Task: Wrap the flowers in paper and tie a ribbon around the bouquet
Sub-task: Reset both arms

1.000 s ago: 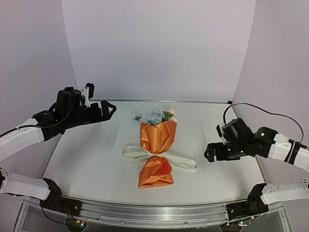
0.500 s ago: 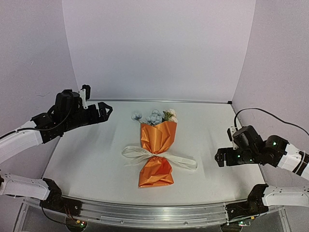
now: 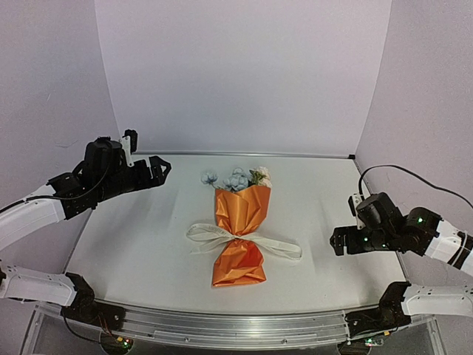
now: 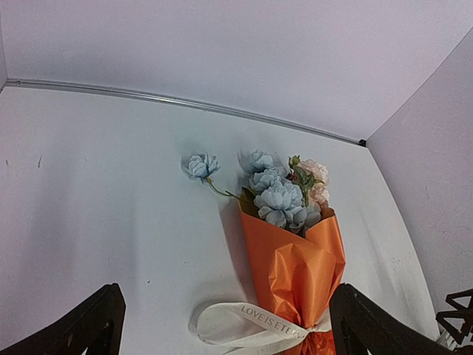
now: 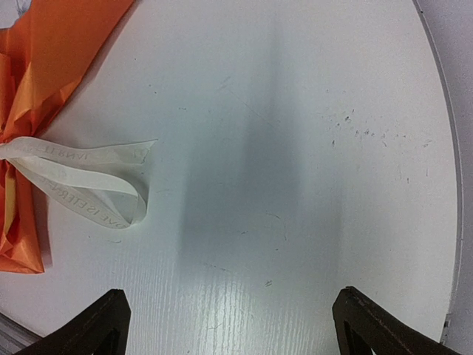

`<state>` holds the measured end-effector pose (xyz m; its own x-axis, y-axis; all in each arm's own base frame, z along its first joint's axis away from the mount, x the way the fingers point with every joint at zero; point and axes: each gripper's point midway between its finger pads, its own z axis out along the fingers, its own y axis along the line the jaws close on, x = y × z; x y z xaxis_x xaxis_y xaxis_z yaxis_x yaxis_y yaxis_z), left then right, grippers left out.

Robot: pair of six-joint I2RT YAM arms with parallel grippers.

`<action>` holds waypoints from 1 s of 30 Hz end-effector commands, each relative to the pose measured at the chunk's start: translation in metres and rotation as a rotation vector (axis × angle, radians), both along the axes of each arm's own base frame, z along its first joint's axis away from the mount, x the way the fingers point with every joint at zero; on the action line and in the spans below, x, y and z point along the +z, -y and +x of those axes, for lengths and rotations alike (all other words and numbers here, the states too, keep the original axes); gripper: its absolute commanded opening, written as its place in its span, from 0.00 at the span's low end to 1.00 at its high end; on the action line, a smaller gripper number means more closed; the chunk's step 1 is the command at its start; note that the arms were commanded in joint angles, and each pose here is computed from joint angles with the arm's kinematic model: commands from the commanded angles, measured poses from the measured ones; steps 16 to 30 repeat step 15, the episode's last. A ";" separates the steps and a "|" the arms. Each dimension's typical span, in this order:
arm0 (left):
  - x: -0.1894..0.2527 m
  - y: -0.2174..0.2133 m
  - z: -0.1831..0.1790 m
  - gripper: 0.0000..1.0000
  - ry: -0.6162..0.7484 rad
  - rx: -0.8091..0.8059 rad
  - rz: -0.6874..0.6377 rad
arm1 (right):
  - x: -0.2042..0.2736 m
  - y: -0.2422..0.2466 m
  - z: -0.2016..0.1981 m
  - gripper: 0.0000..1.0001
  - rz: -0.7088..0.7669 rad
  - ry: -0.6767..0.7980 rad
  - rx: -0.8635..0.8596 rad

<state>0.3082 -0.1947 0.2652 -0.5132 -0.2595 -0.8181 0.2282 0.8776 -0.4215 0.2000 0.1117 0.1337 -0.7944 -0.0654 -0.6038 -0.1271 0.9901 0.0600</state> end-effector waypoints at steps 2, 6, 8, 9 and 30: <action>0.014 -0.004 -0.003 1.00 0.036 0.002 -0.005 | 0.004 0.006 0.002 0.98 -0.016 0.021 -0.018; 0.016 -0.003 -0.004 1.00 0.040 -0.006 -0.009 | 0.005 0.007 0.002 0.98 -0.015 0.026 -0.019; 0.016 -0.003 -0.004 1.00 0.041 -0.008 -0.011 | 0.006 0.007 0.001 0.98 -0.016 0.027 -0.016; 0.017 -0.003 -0.004 1.00 0.043 -0.008 -0.012 | 0.006 0.007 0.001 0.98 -0.017 0.028 -0.016; 0.018 -0.003 -0.005 1.00 0.051 -0.015 -0.012 | 0.008 0.006 0.002 0.98 -0.013 0.029 -0.014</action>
